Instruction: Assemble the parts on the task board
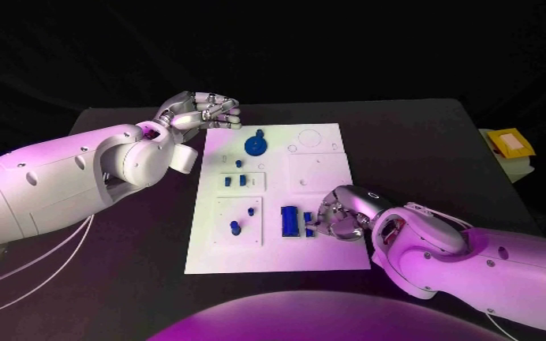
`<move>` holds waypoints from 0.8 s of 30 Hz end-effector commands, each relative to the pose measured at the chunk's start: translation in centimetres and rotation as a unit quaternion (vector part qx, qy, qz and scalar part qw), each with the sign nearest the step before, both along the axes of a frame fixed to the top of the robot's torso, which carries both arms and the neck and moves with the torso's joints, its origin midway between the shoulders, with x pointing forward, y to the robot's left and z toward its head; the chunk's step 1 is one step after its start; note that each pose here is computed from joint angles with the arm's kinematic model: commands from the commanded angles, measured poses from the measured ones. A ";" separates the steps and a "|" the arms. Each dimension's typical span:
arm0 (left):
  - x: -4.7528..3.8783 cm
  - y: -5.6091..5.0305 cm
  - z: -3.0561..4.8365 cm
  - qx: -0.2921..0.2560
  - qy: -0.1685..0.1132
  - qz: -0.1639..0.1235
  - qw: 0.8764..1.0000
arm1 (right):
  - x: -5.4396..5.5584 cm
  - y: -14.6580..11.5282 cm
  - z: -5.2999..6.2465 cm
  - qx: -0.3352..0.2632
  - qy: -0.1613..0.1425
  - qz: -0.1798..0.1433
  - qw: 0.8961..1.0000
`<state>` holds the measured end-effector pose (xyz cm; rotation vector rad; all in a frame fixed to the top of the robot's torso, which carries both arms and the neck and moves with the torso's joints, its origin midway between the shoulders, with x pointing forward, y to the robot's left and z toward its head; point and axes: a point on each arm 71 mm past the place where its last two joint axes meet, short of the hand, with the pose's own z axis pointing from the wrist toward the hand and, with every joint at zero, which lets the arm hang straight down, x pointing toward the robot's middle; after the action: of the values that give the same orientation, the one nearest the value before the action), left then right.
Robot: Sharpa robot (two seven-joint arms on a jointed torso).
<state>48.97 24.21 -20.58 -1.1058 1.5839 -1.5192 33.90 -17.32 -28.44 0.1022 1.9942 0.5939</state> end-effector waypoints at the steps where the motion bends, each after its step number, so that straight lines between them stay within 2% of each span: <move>1: 0.01 -0.2 0.03 -0.005 -0.003 -0.007 1.000 | 0.2 0.1 0.8 0.047 -0.004 0.005 0.999; 4: 0.11 -0.2 -0.02 -0.008 -0.005 -0.004 1.000 | 0.8 -0.2 1.4 0.083 -0.002 0.007 0.997; 7: 0.21 -0.2 -0.16 -0.013 -0.008 0.000 1.000 | 2.1 -0.7 1.9 0.136 0.016 0.000 0.991; 8: 0.30 -0.2 -0.29 -0.016 -0.008 0.004 1.000 | 3.3 -1.3 2.1 0.172 0.030 -0.014 0.984; 11: 0.51 -0.3 -0.58 -0.023 -0.008 0.012 1.000 | 5.6 -2.7 2.2 0.236 0.047 -0.053 0.969; 13: 0.66 -0.2 -0.83 -0.027 -0.009 0.023 0.999 | 7.4 -3.7 2.4 0.277 0.054 -0.082 0.956; 17: 1.23 0.2 -1.42 -0.036 -0.009 0.055 0.998 | 11.0 -5.8 2.5 0.354 0.076 -0.139 0.922; 22: 2.05 0.9 -2.26 -0.041 -0.024 0.108 0.993 | 14.8 -7.4 2.5 0.421 0.082 -0.186 0.884; 24: 2.39 1.1 -2.60 -0.041 -0.030 0.126 0.991 | 16.0 -7.8 2.5 0.438 0.076 -0.195 0.874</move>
<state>51.04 24.66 -23.48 -1.2133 1.4308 -1.4604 49.56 -25.20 -26.17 0.9250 1.7067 0.9990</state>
